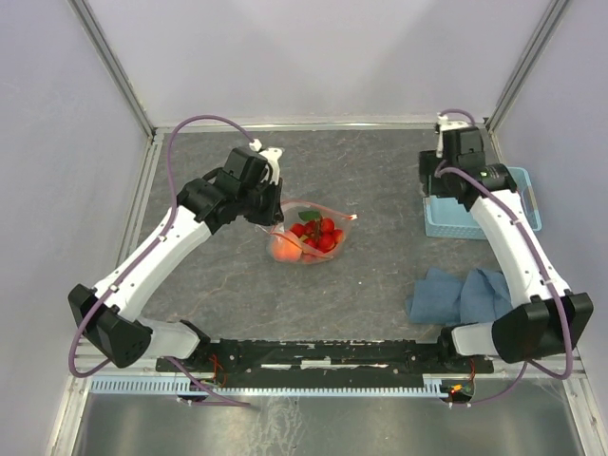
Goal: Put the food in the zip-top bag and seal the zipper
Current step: Pick up the fake fruit from the bin.
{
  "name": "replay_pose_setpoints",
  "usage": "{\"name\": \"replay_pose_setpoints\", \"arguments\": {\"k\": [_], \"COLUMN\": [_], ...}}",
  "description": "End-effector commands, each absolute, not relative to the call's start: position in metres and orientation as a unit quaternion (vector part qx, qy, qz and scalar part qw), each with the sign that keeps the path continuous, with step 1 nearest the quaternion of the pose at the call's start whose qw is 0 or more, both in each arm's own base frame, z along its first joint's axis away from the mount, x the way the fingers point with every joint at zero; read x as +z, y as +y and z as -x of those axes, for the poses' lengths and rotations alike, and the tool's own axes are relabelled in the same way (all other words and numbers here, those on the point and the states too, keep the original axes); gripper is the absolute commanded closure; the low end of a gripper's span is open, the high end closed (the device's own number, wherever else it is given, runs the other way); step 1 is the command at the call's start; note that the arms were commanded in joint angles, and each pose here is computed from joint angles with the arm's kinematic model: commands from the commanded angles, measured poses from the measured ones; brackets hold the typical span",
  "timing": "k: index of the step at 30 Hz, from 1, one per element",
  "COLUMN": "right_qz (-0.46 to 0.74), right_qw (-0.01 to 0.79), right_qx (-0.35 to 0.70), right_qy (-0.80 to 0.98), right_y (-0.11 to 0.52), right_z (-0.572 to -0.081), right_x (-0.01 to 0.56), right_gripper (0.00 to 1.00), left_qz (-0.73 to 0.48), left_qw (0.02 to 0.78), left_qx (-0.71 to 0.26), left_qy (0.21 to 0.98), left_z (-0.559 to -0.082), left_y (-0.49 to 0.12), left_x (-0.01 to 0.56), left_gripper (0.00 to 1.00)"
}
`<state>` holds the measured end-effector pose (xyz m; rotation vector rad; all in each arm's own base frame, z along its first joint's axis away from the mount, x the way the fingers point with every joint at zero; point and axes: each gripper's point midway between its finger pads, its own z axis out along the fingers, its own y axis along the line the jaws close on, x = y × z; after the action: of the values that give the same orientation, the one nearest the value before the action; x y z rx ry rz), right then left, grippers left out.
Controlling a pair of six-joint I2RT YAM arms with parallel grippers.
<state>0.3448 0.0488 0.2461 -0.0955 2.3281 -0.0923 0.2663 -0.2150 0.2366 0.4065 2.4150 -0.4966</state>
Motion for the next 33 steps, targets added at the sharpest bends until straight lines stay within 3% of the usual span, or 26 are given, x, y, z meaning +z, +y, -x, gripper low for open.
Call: {"name": "replay_pose_setpoints", "arguments": {"k": [1,10,18,33], "right_qz": [-0.084,-0.238,-0.224,-0.215], "right_qw": [0.406,0.407,0.417,0.352], "right_qx": [-0.075,-0.151,-0.144,-0.106], "right_qy": [0.907,0.869,0.869,0.905], "right_y": [-0.015,-0.124,-0.159,-0.19], "right_z": [-0.367,-0.392,-0.432,-0.468], "right_x": [0.226,0.196,0.169,0.089], "right_gripper": [0.24,0.2,0.17,0.14], "left_qz": [-0.166,-0.154,-0.151,-0.138], "left_qw": [0.349,0.359,0.354,0.349], "left_qx": [-0.201,-0.205,-0.213,-0.225], "left_qy": [0.9,0.898,0.898,0.899], "left_z": [-0.272,-0.274,-0.275,-0.28], "left_y": [-0.215,-0.208,-0.208,-0.203], "left_x": [0.251,0.254,0.249,0.245], "left_gripper": [0.97,0.97,0.97,0.97]}}
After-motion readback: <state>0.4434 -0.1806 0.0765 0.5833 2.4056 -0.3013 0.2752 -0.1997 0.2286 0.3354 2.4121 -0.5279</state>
